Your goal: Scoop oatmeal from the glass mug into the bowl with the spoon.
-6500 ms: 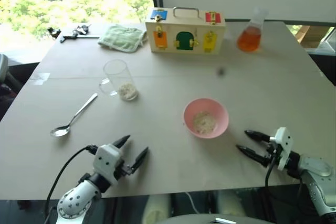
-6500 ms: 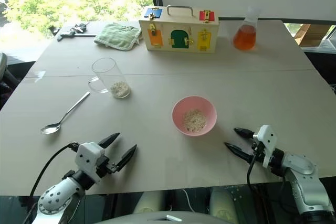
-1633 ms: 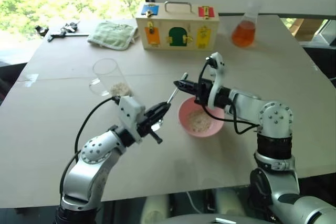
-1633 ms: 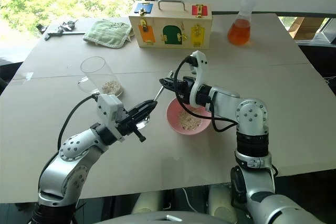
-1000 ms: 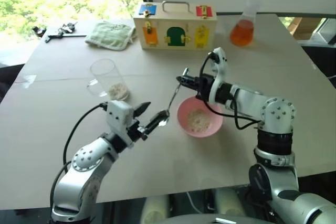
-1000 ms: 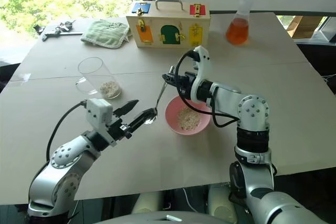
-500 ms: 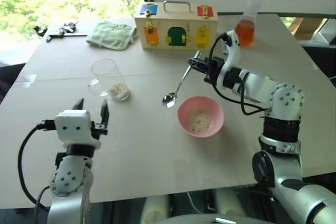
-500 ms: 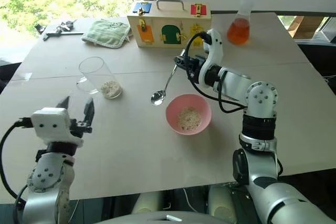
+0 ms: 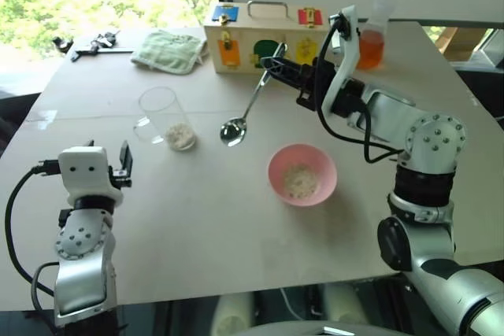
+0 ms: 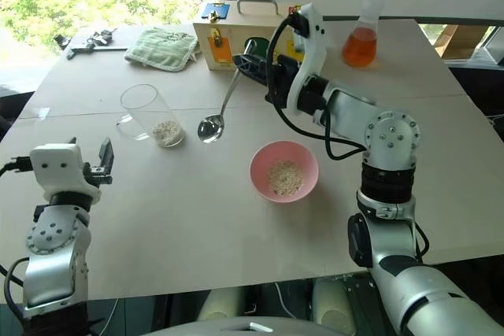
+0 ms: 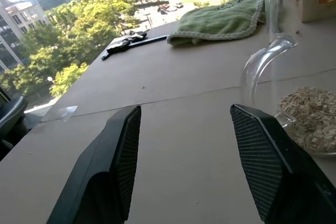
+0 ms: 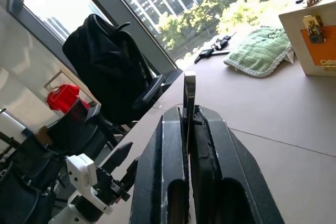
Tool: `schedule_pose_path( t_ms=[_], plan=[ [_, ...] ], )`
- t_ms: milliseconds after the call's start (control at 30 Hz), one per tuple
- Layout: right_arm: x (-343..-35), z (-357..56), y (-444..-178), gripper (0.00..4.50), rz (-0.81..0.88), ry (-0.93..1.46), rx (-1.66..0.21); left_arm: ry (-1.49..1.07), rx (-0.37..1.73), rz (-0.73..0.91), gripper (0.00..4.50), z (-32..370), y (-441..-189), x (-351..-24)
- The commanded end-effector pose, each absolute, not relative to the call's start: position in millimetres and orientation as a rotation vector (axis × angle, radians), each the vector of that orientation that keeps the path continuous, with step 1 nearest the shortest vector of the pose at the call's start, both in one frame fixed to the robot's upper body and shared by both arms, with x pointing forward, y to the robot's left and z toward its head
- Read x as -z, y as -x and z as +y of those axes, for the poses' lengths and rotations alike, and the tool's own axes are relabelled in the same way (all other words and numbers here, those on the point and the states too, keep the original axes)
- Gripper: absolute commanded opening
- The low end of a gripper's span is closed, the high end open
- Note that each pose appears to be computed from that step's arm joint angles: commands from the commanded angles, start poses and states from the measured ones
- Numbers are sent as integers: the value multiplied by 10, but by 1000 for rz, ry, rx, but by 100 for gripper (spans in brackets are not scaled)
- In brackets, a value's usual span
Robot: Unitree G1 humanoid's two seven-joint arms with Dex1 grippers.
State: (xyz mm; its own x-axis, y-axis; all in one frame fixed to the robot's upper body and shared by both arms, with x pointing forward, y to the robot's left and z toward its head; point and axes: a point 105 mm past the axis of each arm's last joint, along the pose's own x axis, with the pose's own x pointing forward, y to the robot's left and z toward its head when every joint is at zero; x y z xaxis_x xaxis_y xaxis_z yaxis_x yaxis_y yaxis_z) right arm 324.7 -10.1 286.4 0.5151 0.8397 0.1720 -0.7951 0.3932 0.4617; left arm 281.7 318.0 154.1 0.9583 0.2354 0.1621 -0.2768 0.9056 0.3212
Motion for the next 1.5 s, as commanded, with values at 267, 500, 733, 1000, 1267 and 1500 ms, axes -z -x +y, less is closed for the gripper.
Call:
schedule_pose_path(
  t_ms=[267,500,733,1000,1267,1500],
  plan=[
    [-3078,-118,-3173,0,-3,-518,-1058,-351,-96,-159,282,3043,-2917,-1607],
    [-3063,-113,-3169,0,-3,-519,-1054,-346,-138,-156,282,3103,-3016,-1599],
    [-3051,-114,-3183,0,-5,-507,-1047,-322,-132,-150,282,3085,-3252,-1578],
    [-3074,-141,-3194,0,-21,-499,-1029,-313,-130,-148,36,3116,-3339,-1577],
    [-3223,-185,-3257,0,-113,-430,-994,-266,-16,-146,6,2825,-3404,-1521],
    [-3474,-54,-3244,0,-273,-277,-1016,-173,173,-133,6,2254,-3535,-1559]
  ],
)
